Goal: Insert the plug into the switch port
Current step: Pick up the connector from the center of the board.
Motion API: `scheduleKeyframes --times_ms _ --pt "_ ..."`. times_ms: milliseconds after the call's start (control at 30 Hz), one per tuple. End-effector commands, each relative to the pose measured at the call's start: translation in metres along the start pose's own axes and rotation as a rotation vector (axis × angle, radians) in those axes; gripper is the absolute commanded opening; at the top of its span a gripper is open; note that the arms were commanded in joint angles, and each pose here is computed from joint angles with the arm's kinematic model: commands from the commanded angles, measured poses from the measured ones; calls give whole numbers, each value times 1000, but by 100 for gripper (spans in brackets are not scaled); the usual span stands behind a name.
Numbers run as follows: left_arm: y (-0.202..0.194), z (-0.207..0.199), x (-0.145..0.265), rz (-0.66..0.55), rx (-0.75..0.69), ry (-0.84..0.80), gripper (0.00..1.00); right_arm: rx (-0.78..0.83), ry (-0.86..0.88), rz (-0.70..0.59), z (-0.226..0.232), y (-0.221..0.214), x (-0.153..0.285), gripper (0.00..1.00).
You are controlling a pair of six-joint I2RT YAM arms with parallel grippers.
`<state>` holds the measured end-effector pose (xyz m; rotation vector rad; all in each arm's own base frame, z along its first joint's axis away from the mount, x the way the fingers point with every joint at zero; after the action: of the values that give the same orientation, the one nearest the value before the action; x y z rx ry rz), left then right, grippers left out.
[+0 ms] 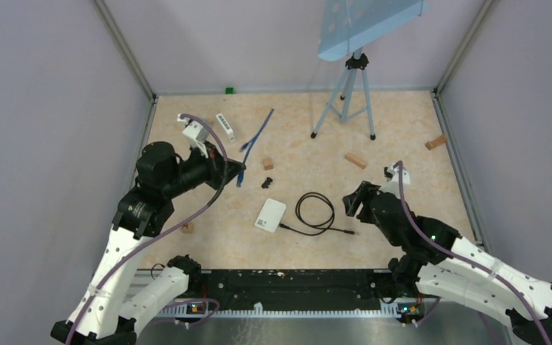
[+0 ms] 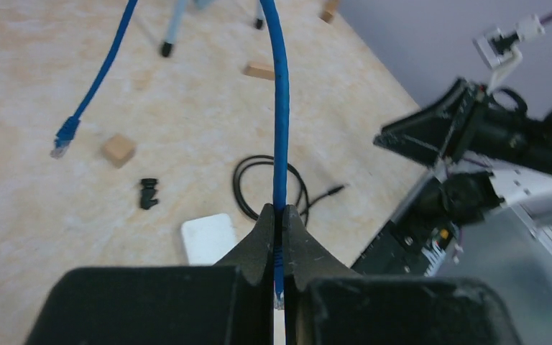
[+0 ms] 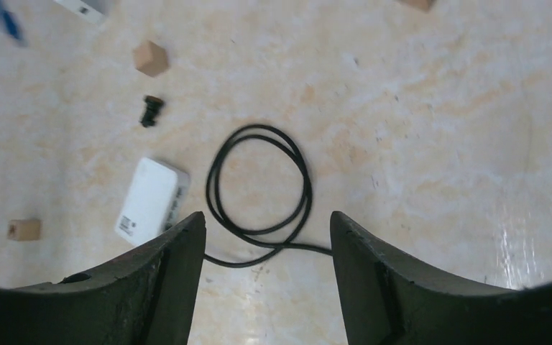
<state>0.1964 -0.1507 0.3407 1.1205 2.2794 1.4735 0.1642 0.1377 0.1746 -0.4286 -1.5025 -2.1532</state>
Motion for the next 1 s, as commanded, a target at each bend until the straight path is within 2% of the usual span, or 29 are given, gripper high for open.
scheduleKeyframes --times_ms 0,167,267,367,467,600,800,900,967 --pt "2 -55 15 38 -160 -379 0 125 217 -204 24 55 32 59" --pt "-6 -78 29 23 -281 -607 0 209 544 -389 49 78 75 50" --pt "-14 -83 33 51 -337 -700 0 304 765 -532 67 94 112 49" --pt "-23 -83 30 79 -364 -754 0 438 920 -610 85 103 140 59" --pt "-31 -77 21 116 -351 -770 0 704 1063 -628 111 95 146 66" --pt "-36 -68 8 144 -358 -749 0 888 1145 -607 148 100 139 71" --pt "-49 -43 -15 217 -365 -630 0 962 1302 -692 196 124 156 72" --pt "-57 -43 -19 273 -343 -653 0 1088 1270 -705 202 122 145 70" --pt "-61 -44 -20 284 -342 -662 0 1248 1228 -724 198 112 127 70"
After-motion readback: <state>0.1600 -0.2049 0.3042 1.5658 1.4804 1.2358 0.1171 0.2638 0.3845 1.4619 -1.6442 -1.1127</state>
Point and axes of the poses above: each gripper's point midway between its finger pads, its own x axis back along the fingers, its own z axis along the line the jaws close on, y = z × x, the point moved 3 cm from there along x, back along the fingers, and after that the axes turned 5 degrees about x, right-handed, at the moved point
